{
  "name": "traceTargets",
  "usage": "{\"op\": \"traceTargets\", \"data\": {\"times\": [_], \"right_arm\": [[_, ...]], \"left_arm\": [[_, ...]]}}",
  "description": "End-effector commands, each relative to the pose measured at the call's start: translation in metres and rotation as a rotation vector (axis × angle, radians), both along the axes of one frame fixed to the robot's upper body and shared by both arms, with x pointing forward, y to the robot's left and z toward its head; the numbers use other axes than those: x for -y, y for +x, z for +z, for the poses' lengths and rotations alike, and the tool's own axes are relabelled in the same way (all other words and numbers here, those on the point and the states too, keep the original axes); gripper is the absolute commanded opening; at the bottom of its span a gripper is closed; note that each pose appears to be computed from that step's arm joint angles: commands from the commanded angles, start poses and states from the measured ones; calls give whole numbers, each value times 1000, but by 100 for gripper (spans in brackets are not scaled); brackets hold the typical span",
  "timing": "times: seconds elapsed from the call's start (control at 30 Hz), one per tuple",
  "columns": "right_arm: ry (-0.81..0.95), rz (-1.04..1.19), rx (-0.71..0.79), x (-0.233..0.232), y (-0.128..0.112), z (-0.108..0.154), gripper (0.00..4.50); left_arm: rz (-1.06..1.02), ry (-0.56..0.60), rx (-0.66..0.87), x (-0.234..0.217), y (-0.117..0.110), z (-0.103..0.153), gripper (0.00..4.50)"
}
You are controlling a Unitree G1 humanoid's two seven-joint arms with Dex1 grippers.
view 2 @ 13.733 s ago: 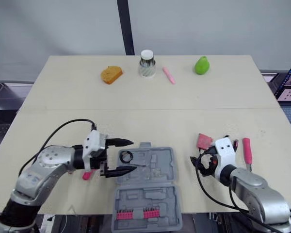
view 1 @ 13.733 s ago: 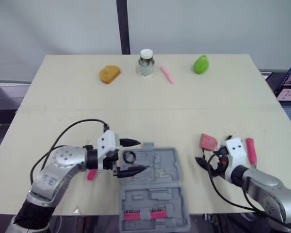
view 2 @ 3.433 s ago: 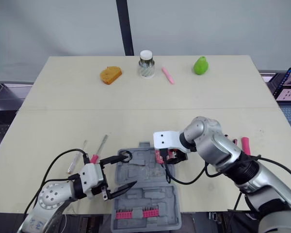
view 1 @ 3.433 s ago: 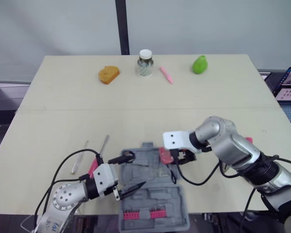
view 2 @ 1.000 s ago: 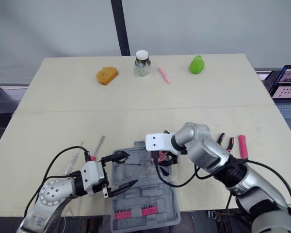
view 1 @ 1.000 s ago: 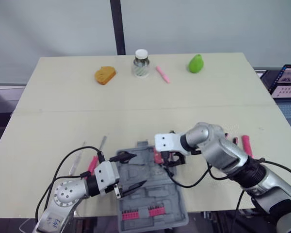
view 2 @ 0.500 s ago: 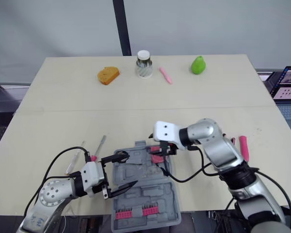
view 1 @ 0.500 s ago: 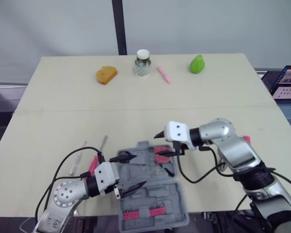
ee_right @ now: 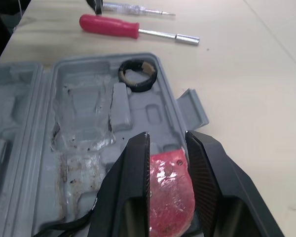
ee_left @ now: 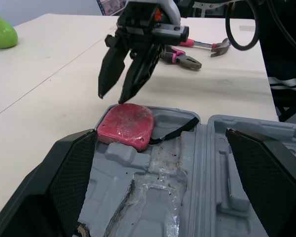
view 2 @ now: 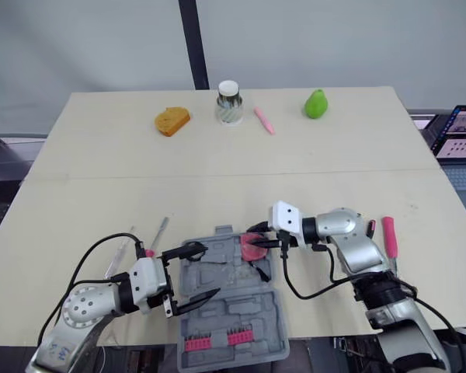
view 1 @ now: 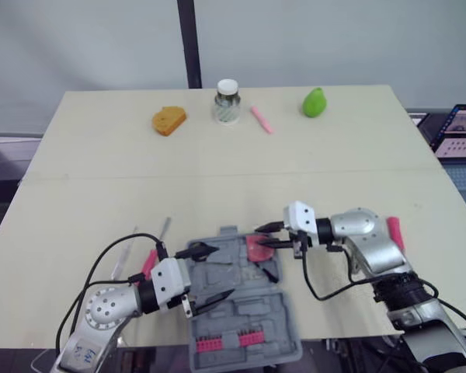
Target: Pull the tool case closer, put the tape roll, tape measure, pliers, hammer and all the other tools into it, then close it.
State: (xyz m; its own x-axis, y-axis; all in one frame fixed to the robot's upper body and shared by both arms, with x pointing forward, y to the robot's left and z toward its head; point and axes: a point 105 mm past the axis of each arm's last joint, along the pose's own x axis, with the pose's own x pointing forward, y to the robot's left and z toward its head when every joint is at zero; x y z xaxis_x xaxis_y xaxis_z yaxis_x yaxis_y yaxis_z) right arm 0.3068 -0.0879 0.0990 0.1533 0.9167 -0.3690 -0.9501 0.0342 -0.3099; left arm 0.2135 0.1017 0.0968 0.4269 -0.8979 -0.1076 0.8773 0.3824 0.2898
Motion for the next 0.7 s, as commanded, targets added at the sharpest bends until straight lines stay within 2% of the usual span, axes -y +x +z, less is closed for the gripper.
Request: {"op": "traceTargets", "data": {"times": [0.03, 0.7], "right_arm": [[1, 38, -2, -4, -5, -6, 123], [-126, 11, -151, 12, 6, -66, 123]], "left_arm": [[-12, -10, 26, 0, -4, 9, 450], [-12, -1, 19, 0, -6, 10, 450]]}}
